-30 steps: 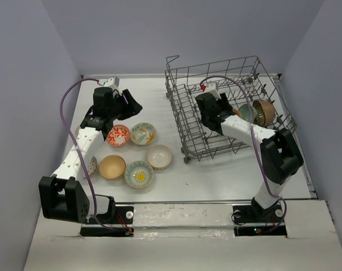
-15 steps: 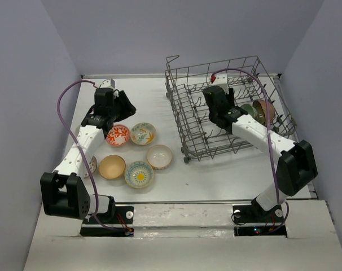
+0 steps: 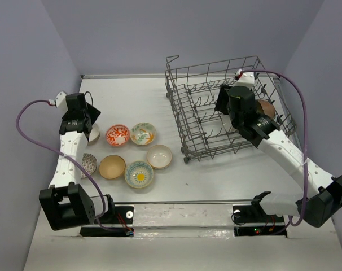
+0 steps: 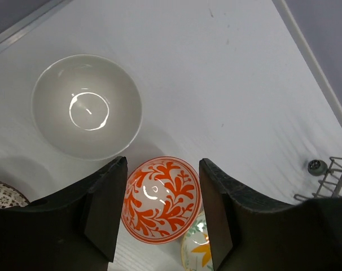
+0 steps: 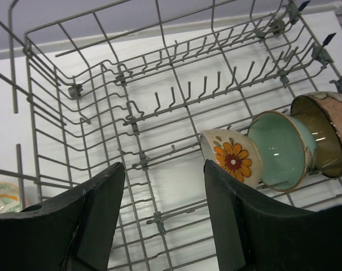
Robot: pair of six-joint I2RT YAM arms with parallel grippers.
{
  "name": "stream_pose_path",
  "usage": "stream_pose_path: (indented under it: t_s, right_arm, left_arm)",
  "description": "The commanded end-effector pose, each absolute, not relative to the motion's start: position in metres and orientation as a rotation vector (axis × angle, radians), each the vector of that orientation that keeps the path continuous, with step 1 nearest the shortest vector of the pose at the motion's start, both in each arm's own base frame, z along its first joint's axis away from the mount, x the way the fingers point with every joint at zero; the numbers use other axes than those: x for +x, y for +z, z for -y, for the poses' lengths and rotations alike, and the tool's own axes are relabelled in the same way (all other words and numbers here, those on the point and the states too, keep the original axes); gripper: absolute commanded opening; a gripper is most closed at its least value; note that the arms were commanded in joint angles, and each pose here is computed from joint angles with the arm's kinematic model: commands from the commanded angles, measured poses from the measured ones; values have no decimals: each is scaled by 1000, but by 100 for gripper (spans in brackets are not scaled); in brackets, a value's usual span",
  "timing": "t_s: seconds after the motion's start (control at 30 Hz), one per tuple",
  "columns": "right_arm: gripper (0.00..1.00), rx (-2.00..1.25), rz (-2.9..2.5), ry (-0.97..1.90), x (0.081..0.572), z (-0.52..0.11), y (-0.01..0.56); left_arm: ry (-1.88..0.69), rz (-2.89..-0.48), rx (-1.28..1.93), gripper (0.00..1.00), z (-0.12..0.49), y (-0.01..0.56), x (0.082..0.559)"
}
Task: Load the bowls into the dish rack
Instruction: Pick up the bowl from the corner of the board.
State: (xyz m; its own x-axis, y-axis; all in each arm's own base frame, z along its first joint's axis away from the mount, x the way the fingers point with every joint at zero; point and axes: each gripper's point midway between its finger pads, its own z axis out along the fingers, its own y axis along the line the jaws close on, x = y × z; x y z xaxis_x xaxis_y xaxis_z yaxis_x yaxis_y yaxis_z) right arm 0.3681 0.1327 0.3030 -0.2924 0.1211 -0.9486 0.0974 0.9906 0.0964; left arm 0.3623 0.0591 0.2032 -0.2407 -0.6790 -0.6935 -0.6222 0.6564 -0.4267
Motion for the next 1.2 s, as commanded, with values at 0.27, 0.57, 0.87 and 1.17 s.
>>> stream_pose_path:
  t_s: [0.27, 0.57, 0.87, 1.17]
  right_arm:
    - [66, 136, -1877, 215, 360, -158, 295]
    - [68, 137, -1892, 196, 362, -158, 286]
    - [69, 130, -1909, 186, 365, -160, 279]
    - [70, 119, -1930, 156, 369, -161, 269]
  left_arm:
    - [120, -1905, -1277, 63, -114, 167, 321]
    - [152, -1936, -1330, 62, -139, 137, 313]
    - [110, -2004, -1305, 59, -140, 118, 336]
    - [122, -2039, -1308, 59, -143, 105, 345]
